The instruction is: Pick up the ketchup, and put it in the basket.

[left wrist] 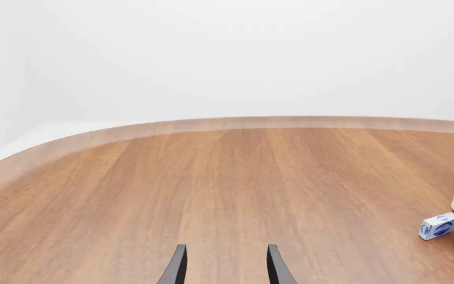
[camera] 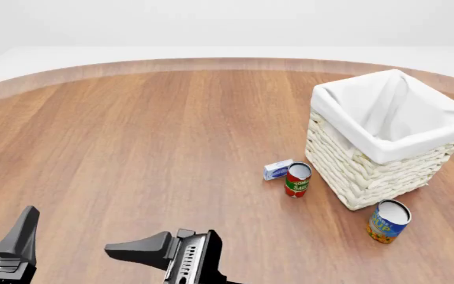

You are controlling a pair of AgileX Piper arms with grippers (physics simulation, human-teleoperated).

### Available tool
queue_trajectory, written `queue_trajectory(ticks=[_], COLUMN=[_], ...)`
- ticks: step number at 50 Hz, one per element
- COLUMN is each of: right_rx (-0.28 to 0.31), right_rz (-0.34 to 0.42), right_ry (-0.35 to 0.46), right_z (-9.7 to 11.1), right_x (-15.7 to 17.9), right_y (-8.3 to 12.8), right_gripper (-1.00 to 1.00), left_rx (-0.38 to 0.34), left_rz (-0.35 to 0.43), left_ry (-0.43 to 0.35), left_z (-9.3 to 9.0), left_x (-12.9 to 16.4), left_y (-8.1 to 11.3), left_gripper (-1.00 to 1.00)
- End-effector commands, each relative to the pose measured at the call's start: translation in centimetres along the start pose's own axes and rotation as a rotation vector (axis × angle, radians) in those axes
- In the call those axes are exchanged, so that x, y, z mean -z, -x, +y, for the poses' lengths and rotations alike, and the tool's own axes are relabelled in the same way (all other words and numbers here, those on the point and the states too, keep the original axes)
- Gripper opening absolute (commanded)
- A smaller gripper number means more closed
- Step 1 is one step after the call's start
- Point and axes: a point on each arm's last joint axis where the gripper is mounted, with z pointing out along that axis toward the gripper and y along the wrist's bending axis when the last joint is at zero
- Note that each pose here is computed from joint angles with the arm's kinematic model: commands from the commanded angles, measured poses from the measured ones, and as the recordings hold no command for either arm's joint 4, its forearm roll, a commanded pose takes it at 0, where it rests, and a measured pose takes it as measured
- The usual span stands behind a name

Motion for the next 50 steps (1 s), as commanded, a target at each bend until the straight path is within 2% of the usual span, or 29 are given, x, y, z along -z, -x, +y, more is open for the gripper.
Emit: queue_trajectory(ticks=[1, 7, 13, 14, 15, 29, 34, 50], right_rx=[-0.052, -0.102, -0.124, -0.155, -0.159, -0.175, -0.195, -0.199], right_rz=[0.011, 0.027, 0.036, 0.041, 0.043, 0.085, 0.100, 0.144], right_ry=[0.032, 0.015, 0.010, 0.009, 0.008, 0.057, 0.057, 0.048], right_z=[1.0, 0.5, 0.4, 0.4, 0.4, 2.3, 2.4, 2.3], right_x=[-1.4, -2.4, -2.9, -3.1, -3.2, -4.5, -5.0, -6.6], right_y=[-0.2, -0.7, -1.0, -1.0, -1.1, -1.6, -2.0, -3.2], right_gripper=[1.00, 1.00, 1.00, 1.00, 1.00, 1.00, 1.00, 1.00], left_rx=[0.000, 0.000, 0.000, 0.000, 0.000, 0.000, 0.000, 0.000], left_rz=[0.000, 0.000, 0.000, 0.000, 0.000, 0.000, 0.000, 0.000], left_ry=[0.000, 0.000, 0.000, 0.000, 0.000, 0.000, 0.000, 0.000], left_z=[0.0, 0.0, 0.0, 0.0, 0.0, 0.0, 0.0, 0.0], left_x=[0.0, 0.0, 0.0, 0.0, 0.0, 0.0, 0.0, 0.0], left_y=[0.0, 0.0, 0.0, 0.0, 0.0, 0.0, 0.0, 0.0], left_gripper=[1.00, 1.00, 1.00, 1.00, 1.00, 1.00, 1.00, 1.00])
